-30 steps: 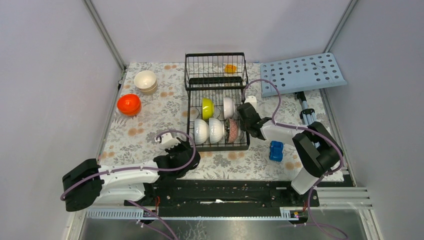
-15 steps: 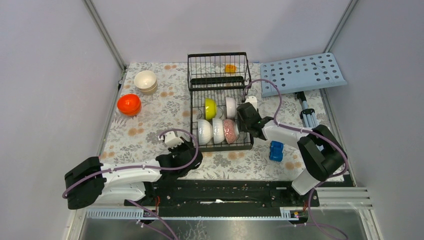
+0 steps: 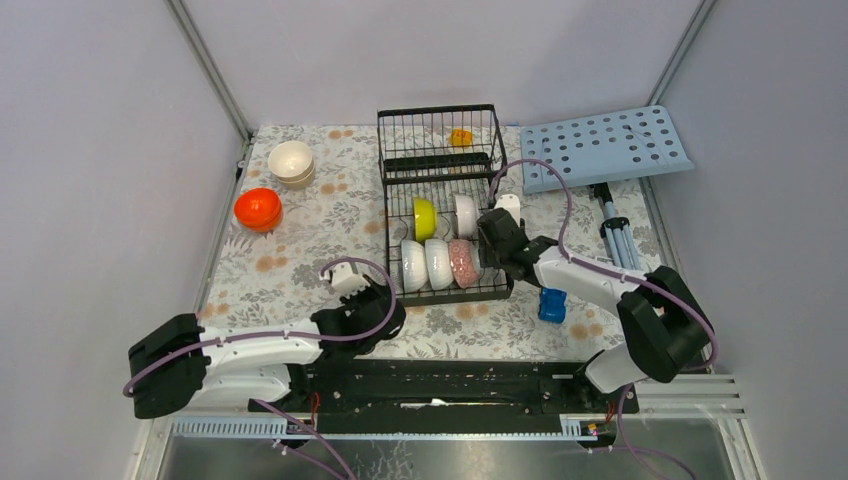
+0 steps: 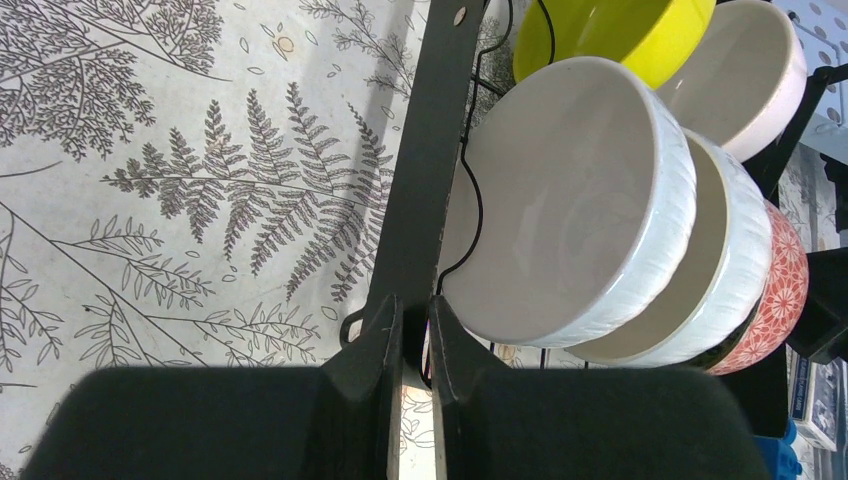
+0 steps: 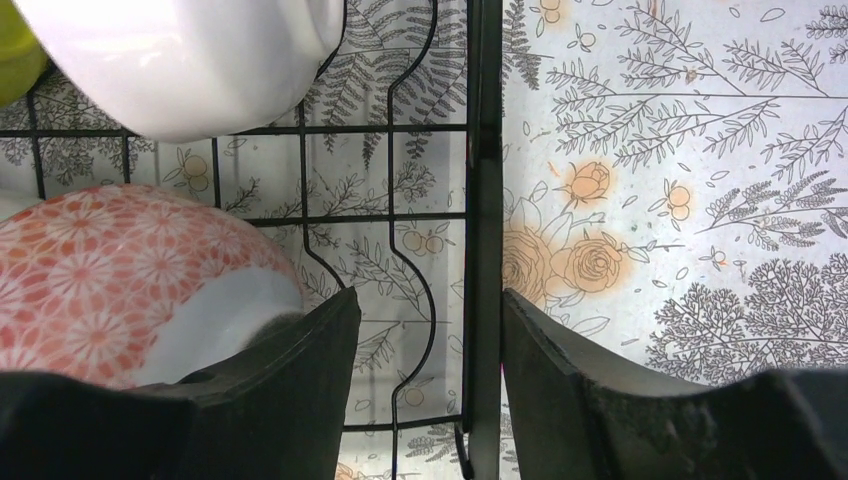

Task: Unload the bowls from the dish rack
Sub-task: Adjust the dish rack at the center of the board.

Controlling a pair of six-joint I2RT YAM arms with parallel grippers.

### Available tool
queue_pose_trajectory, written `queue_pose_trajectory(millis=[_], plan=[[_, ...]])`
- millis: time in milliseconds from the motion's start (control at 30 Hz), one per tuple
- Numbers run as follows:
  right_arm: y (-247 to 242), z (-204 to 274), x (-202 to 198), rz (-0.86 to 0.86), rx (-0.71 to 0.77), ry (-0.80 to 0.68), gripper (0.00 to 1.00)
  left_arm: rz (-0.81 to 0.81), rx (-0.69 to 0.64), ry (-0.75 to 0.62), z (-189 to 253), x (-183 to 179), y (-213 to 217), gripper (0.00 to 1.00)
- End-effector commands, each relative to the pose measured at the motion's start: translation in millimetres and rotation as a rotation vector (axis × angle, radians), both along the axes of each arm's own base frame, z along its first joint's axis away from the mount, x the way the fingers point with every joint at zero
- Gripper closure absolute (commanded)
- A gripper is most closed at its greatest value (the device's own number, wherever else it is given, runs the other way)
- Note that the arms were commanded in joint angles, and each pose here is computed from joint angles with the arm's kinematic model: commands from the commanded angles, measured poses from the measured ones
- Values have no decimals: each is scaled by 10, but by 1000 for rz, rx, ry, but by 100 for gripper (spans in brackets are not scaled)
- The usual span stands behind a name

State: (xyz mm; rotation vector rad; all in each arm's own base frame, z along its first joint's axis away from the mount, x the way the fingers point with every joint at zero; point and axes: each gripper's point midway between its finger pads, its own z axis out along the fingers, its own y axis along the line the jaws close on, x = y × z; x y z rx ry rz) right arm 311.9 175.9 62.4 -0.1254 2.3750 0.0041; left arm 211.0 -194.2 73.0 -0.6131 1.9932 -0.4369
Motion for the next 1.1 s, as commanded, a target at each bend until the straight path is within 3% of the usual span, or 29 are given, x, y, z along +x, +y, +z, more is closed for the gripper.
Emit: queue_pose_trajectory(millis=[0,567,900,1067], plan=[[33,187,-91,-3,41,-50,40,-168,-95,163,-168,-333,-361,100],[-234,641,-405,-25,110,-113,37,-161,-95,153,-117,-340,-299,97],[78,928,-805,148,416,-126,33,-143,-63,114,-3,-304,-174,90],[95,827,-960,154,495,-106,33,-107,-30,66,88,-194,-69,93]])
